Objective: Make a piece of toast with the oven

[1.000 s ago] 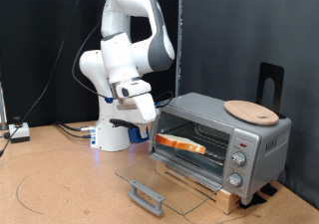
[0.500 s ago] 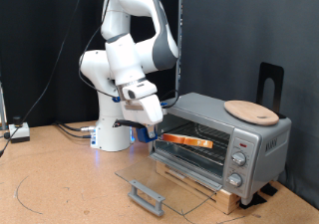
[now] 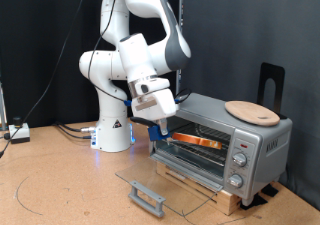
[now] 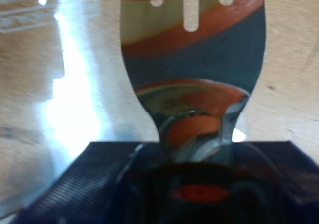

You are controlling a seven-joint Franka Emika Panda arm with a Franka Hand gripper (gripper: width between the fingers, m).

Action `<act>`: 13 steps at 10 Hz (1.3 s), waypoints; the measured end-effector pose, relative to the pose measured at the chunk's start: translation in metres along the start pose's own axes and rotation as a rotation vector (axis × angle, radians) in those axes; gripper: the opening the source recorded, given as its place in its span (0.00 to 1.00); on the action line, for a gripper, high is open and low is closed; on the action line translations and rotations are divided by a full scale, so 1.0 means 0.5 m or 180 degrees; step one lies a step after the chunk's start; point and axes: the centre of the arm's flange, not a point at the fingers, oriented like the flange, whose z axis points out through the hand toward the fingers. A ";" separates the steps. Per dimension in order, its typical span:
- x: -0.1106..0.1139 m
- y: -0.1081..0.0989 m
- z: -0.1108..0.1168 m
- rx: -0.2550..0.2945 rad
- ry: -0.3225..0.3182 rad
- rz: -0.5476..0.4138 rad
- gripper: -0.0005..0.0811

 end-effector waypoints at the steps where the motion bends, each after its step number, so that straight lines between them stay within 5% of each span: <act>1: 0.004 -0.009 0.007 -0.0046 0.0001 -0.0026 0.49; 7: 0.021 -0.031 0.038 0.0391 -0.0053 -0.0070 0.49; 13: 0.036 -0.041 0.045 0.0358 -0.0104 -0.0435 0.49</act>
